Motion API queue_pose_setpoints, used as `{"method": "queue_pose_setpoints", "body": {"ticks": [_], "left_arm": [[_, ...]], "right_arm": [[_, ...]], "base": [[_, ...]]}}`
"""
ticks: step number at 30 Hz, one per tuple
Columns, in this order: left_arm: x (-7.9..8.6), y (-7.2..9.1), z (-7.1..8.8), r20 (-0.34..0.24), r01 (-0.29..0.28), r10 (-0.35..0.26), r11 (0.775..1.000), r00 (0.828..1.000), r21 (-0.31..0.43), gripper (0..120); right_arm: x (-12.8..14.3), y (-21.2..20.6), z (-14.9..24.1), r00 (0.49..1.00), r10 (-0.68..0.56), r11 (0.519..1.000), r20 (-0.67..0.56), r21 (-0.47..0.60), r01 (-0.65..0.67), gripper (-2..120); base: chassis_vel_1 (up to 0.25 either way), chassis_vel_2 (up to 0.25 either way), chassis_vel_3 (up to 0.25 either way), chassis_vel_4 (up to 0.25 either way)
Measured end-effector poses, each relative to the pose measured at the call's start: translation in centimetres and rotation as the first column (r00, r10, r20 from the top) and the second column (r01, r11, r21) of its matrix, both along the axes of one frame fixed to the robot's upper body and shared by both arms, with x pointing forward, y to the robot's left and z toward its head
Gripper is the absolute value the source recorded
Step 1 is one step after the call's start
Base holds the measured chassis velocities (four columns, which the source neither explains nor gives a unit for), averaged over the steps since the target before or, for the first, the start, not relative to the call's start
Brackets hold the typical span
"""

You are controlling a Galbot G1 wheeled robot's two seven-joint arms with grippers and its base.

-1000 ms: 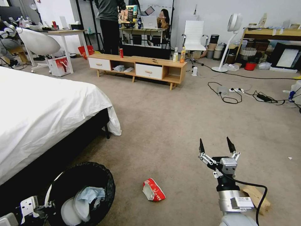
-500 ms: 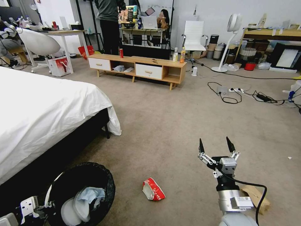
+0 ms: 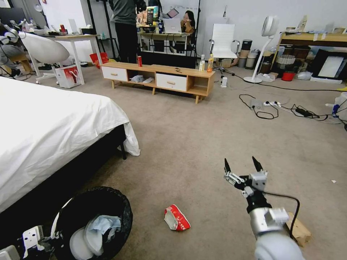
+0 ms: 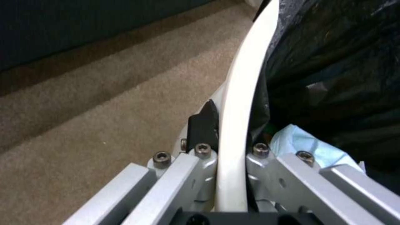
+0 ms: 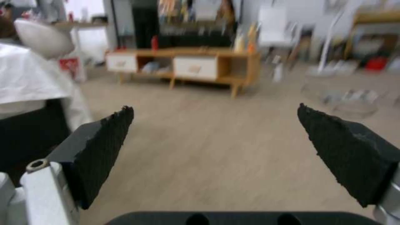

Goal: Pick up the trash bin and place the garbage on the floor into it.

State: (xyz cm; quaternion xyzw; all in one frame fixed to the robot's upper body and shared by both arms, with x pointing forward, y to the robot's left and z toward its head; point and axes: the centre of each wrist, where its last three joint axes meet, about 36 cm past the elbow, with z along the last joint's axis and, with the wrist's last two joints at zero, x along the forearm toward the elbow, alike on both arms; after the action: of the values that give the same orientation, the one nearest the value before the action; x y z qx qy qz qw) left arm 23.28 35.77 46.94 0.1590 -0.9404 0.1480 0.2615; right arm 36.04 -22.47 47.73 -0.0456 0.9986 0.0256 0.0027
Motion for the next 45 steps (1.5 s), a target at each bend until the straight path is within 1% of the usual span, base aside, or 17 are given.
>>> {"method": "queue_pose_setpoints", "body": {"ticks": [2,4,7,9,10,12,13,14,15,17,18,19,21,24,28,29,45], "left_arm": [[-0.1,0.0,0.1,0.0,-0.001,0.001,1.0,1.0,0.002,1],[-0.1,0.2,0.2,0.003,-0.004,0.004,1.0,1.0,0.008,1],[-0.1,0.3,0.3,0.004,-0.005,0.005,1.0,1.0,0.01,2],[-0.2,0.5,0.5,0.009,-0.012,0.012,1.0,1.0,0.012,1],[-0.2,0.5,0.5,0.009,-0.012,0.012,1.0,1.0,0.012,1],[-0.3,0.9,0.6,0.007,-0.023,0.023,1.0,1.0,0.017,1],[-0.3,0.9,0.6,0.007,-0.023,0.023,1.0,1.0,0.017,1],[-0.3,1.2,0.5,0.002,-0.032,0.032,0.999,0.999,0.025,1],[-0.3,1.2,0.5,0.002,-0.032,0.032,0.999,0.999,0.025,1],[-0.5,1.8,0.3,-0.008,-0.047,0.048,0.998,0.999,0.036,1],[-0.5,1.8,0.3,-0.008,-0.047,0.048,0.998,0.999,0.036,1],[-0.5,1.9,0.1,-0.012,-0.049,0.049,0.998,0.999,0.035,1],[-0.4,1.9,0.0,-0.014,-0.05,0.05,0.998,0.999,0.033,1],[-0.3,2.0,-0.4,-0.016,-0.056,0.056,0.998,0.998,0.03,1],[-0.2,2.0,-0.5,-0.016,-0.056,0.057,0.998,0.998,0.028,1],[-0.2,2.1,-0.5,-0.017,-0.058,0.058,0.998,0.998,0.027,1],[-0.3,2.2,-1.4,-0.028,-0.065,0.066,0.998,0.997,0.027,1]], "right_arm": [[0.5,0.8,1.5,0.998,0.031,0.999,-0.061,0.036,-0.029,100],[1.3,2.2,4.0,0.978,0.106,0.991,-0.178,0.095,-0.09,100],[1.7,2.8,4.8,0.963,0.143,0.987,-0.23,0.111,-0.12,100],[2.8,3.9,6.2,0.916,0.223,0.973,-0.332,0.136,-0.188,100],[2.8,3.9,6.2,0.916,0.223,0.973,-0.332,0.136,-0.188,100],[4.0,4.7,7.0,0.852,0.294,0.955,-0.433,0.169,-0.244,100],[4.0,4.7,7.0,0.852,0.294,0.955,-0.433,0.169,-0.244,100],[4.5,4.9,7.3,0.825,0.318,0.948,-0.468,0.178,-0.264,100],[4.5,4.9,7.3,0.825,0.318,0.948,-0.468,0.178,-0.264,100],[5.7,5.5,7.2,0.772,0.356,0.934,-0.527,0.189,-0.302,100],[5.7,5.5,7.2,0.772,0.356,0.934,-0.527,0.189,-0.302,100],[6.1,6.0,6.7,0.741,0.366,0.93,-0.563,0.19,-0.314,100],[6.2,6.3,6.3,0.726,0.367,0.929,-0.582,0.188,-0.319,100],[6.6,7.9,4.1,0.662,0.36,0.927,-0.657,0.172,-0.334,100],[7.0,8.5,3.3,0.633,0.357,0.926,-0.687,0.169,-0.338,100],[7.7,9.0,2.1,0.61,0.345,0.928,-0.713,0.164,-0.333,100],[12.1,11.2,-4.9,0.531,0.299,0.938,-0.793,0.141,-0.317,100]], "base": [[0.0,0.0,0.0,0.0],[0.0,0.0,0.0,0.0],[0.0,0.0,0.0,0.0],[0.0,0.0,0.0,0.0],[0.0,0.0,0.0,0.0],[0.0,0.0,0.0,0.0],[0.0,0.0,0.0,0.0],[0.0,0.0,0.0,0.0],[0.0,0.0,0.0,0.0],[0.0,0.0,0.0,0.0],[0.0,0.0,0.0,0.0],[0.0,0.0,0.0,0.0],[0.0,0.0,0.0,0.0],[0.0,0.0,0.0,0.0],[0.0,0.0,0.0,0.0],[0.0,0.0,0.0,0.0],[0.0,0.0,0.0,0.0]]}}
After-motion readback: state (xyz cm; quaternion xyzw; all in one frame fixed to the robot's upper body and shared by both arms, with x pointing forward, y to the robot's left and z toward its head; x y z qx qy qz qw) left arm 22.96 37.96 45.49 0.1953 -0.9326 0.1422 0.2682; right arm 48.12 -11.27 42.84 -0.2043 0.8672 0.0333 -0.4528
